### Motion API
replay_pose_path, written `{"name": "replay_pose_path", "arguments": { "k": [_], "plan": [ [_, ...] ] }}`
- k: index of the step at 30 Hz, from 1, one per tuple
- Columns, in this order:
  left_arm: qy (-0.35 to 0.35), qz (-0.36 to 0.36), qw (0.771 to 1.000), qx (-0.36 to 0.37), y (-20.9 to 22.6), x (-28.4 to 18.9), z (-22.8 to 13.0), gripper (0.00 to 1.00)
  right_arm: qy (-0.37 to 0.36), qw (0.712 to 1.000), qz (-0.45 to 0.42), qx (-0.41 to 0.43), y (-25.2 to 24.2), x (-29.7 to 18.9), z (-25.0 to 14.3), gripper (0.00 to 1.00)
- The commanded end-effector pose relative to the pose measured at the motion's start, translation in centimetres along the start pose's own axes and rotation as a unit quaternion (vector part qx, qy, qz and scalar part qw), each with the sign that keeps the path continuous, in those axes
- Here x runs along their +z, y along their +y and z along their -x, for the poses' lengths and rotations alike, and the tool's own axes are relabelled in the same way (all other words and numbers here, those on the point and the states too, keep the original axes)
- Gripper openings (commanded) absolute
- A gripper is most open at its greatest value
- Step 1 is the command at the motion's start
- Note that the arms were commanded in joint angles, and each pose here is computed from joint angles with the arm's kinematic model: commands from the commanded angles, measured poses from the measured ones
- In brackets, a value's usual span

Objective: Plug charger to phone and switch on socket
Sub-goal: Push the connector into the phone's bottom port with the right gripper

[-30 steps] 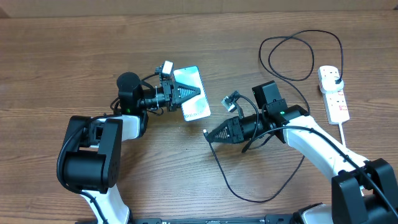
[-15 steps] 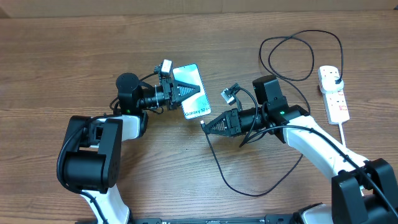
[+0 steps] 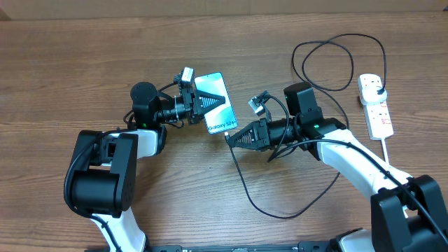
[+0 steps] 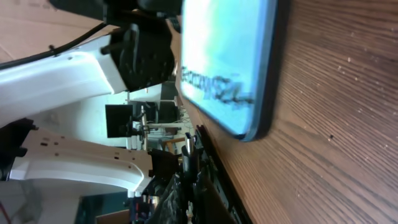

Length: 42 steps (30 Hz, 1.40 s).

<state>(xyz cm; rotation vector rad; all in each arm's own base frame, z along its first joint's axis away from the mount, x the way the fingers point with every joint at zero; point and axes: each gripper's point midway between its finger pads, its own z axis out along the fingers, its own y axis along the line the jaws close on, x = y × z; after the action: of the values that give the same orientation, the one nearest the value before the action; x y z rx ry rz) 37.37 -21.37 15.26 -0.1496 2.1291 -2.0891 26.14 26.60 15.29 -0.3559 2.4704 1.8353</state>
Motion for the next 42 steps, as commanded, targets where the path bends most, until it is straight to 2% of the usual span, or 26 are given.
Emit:
{"name": "replay_pose_path", "arguments": {
  "k": [1, 42],
  "plan": [
    [0.008, -0.008, 1.0, 0.02, -1.6, 0.0, -0.4, 0.04, 0.007, 0.999, 0.0, 0.032, -1.0, 0.4, -0.1, 0.04],
    [-0.005, -0.007, 1.0, 0.02, -1.6, 0.2, -0.1, 0.04, 0.007, 1.0, 0.007, 0.022, -0.5, 1.1, 0.3, 0.04]
  ]
}}
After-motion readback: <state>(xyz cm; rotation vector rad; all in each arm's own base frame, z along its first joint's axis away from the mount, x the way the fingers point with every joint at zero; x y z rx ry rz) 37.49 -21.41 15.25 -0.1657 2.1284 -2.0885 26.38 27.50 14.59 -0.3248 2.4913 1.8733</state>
